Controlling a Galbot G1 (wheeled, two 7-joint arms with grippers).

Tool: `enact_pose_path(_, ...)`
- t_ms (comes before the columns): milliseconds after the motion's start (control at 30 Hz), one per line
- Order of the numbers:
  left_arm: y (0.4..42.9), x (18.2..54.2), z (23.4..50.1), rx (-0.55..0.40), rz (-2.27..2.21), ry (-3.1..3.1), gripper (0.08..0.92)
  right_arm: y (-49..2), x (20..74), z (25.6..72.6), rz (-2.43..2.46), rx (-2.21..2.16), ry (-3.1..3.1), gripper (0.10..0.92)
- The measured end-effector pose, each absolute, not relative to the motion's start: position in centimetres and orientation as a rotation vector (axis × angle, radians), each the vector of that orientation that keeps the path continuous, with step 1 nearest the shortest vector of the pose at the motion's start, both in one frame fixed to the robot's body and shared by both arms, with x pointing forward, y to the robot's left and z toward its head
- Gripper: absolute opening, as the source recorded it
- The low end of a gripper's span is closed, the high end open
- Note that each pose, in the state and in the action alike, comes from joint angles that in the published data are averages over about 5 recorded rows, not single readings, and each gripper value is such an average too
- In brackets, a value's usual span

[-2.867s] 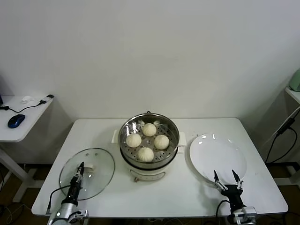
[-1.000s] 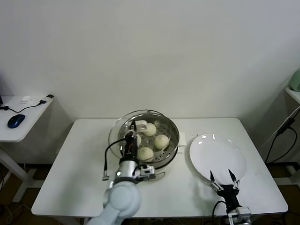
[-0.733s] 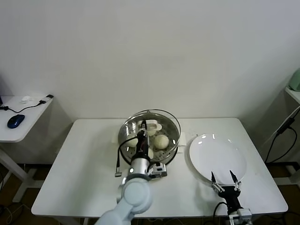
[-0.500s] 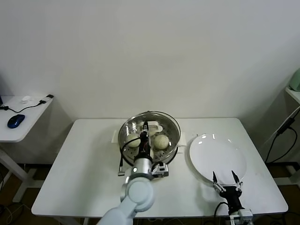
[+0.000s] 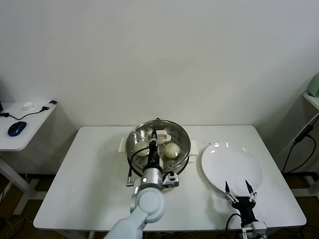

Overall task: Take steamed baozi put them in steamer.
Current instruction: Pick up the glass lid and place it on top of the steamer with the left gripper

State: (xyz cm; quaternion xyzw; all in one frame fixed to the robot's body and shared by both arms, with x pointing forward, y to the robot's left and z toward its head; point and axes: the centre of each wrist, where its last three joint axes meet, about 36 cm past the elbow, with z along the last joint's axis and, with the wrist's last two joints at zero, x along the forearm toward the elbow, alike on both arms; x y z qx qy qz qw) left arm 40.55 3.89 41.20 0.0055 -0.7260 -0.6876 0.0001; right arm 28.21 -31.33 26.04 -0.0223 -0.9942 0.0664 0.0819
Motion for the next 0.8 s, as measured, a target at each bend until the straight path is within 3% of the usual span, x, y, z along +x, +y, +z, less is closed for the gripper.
enact_pose_path(300, 3.7, 40.4, 40.7, 0.007, -2.184, -2.264, 0.134, -31.0, 28.1, 25.7, 0.204, -0.062, -2.973, 0.823)
enact_pose_path(400, 3.7, 40.4, 40.6, 0.009, -2.188, -2.262, 0.170, -30.9, 28.1, 25.6, 0.209, -0.060, -2.975, 0.822)
enact_pose_path(800, 4.2, 39.1, 41.4, -0.047, -2.161, -2.296, 0.511, -30.7, 28.1, 25.9, 0.207, -0.048, -2.972, 0.823)
